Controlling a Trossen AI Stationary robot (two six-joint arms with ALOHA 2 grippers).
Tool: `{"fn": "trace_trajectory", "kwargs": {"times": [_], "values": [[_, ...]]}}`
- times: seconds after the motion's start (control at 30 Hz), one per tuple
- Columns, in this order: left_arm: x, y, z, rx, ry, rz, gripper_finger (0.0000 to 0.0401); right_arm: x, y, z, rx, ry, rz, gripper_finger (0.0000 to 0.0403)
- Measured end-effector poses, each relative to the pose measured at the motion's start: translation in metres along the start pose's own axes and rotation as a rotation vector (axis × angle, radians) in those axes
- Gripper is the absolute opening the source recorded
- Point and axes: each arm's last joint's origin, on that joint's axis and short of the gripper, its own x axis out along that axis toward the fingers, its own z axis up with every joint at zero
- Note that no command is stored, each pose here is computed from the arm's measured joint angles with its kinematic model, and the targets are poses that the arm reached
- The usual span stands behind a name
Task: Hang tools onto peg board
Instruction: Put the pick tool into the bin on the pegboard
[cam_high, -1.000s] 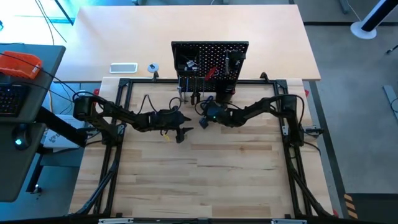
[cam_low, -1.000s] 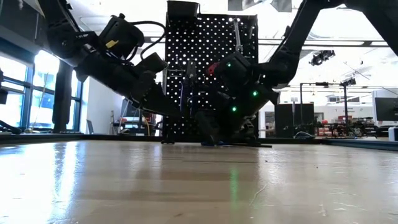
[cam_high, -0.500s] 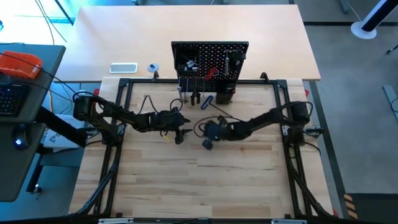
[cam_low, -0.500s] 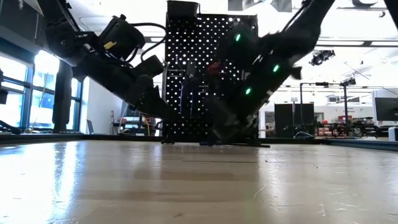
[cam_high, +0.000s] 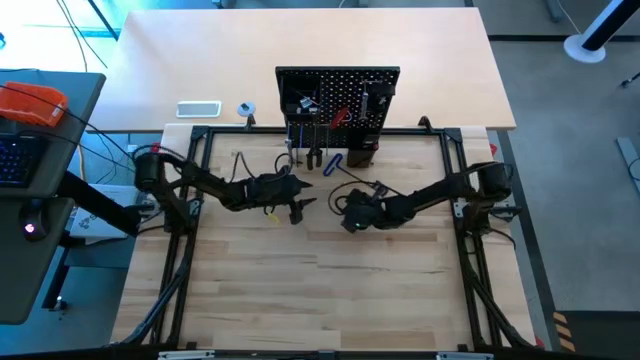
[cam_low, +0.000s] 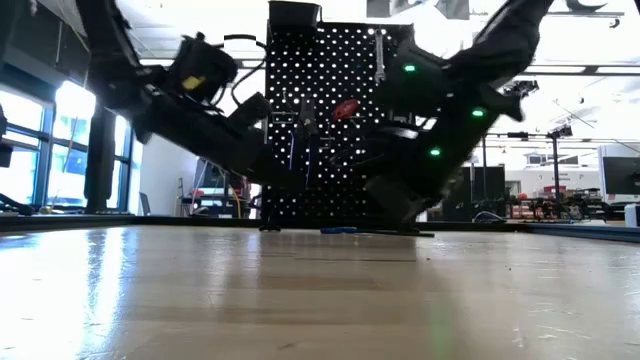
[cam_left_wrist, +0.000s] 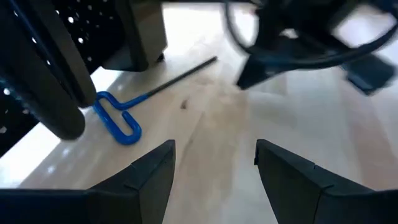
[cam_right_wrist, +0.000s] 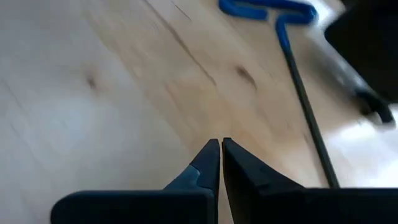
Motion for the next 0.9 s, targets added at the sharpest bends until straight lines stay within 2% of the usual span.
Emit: {"fn": "trace_trajectory", "kwargs": {"times": [0.17,0.43,0.7,0.9], "values": [[0.029,0.005,-0.007,-0.011,0.025,0.041,0.0216,-0.017,-0.012,-0.026,0.094,-0.047,-0.066,0.0013],[0.071,0.016,-0.017,-0.058,0.067,0.173,0.0194,-0.043,-0.037,-0.040,0.223,-0.179,-0.081,0.0013],[0.088,0.021,0.000,-0.051,-0.023,0.238,0.0171,-0.045,-0.046,-0.050,0.224,-0.186,-0.088,0.0013],[0.109,0.034,-0.007,-0.065,0.067,0.288,0.0169,-0.044,-0.045,-0.051,0.215,-0.192,-0.086,0.0013]]}}
